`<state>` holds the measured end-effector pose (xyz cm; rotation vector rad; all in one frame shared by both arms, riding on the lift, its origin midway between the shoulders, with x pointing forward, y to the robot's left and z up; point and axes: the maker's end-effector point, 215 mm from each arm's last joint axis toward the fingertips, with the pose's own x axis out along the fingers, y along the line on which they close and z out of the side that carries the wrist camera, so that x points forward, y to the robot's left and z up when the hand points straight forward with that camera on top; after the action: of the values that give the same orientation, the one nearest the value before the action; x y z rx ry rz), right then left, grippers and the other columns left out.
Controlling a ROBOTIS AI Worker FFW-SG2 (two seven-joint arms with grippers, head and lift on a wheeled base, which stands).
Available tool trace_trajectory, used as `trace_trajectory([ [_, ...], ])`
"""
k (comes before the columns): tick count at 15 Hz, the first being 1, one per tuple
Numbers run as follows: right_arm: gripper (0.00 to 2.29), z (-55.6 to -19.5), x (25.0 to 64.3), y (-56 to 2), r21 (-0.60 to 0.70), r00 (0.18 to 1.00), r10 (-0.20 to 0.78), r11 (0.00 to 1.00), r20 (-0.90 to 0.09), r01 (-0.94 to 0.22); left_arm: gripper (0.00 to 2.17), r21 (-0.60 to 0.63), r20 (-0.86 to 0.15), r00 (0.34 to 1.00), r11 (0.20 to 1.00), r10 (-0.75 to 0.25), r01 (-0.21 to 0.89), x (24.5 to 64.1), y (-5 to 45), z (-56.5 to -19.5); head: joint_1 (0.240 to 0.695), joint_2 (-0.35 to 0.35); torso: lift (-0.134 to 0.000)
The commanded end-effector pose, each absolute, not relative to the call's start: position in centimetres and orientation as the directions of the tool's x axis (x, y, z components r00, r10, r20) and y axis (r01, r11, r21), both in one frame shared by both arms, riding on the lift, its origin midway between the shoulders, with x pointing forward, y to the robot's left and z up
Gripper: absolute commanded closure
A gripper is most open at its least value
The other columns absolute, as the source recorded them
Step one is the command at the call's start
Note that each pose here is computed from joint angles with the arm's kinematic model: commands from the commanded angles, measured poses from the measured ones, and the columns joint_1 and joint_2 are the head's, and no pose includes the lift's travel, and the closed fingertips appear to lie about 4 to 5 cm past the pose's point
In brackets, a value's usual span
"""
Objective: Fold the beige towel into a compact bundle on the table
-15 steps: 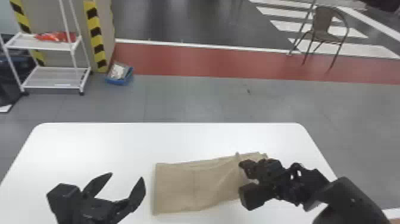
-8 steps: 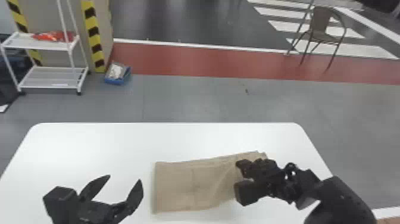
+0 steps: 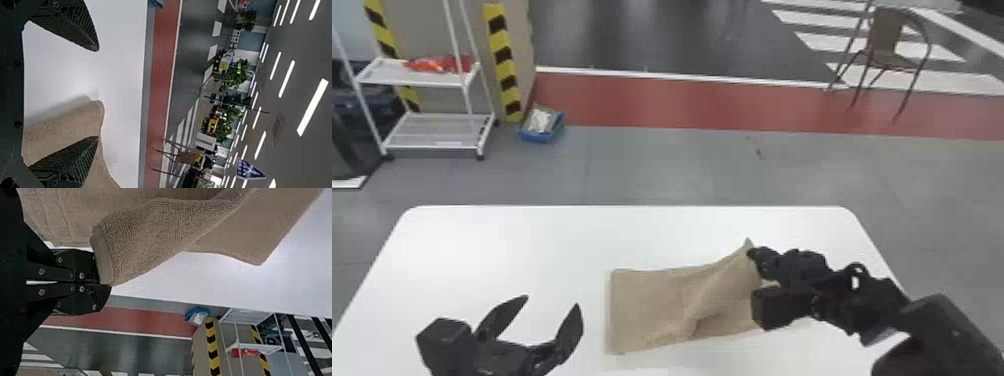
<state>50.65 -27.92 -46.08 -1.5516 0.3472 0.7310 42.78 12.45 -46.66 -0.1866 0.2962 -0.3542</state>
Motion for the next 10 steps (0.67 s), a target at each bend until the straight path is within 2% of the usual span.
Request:
trace_trajectory([
  [1, 1.71, -49.3, 49.7, -28.8, -0.734, 0.714, 0.17, -0.168, -0.68, -0.658, 0.08, -0.235, -0.251, 0.893, 0.919, -0.373, 0.318, 42.5, 12.1, -46.7, 0.695, -0.182, 0.0],
  [5, 1.71, -47.8, 51.1, -27.9, -0.764, 0.742, 0.183, -0.16, -0.645, -0.625, 0.08, -0.234, -0.242, 0.897, 0.92, -0.369, 0.315, 41.9, 12.2, -46.4, 0.695, -0.197, 0.0],
  [8, 1.71, -40.9, 53.1, -28.1, -0.848, 0.822, 0.207, -0.133, -0.531, -0.514, 0.08, -0.233, -0.24, 0.898, 0.92, -0.368, 0.315, 41.7, 12.3, -46.2, 0.695, -0.185, 0.0],
  [10, 1.71, -41.0, 52.7, -30.4, -0.845, 0.826, 0.181, -0.138, -0.534, -0.516, 0.08, -0.236, -0.245, 0.895, 0.918, -0.372, 0.317, 41.5, 12.0, -46.5, 0.695, -0.182, 0.0],
])
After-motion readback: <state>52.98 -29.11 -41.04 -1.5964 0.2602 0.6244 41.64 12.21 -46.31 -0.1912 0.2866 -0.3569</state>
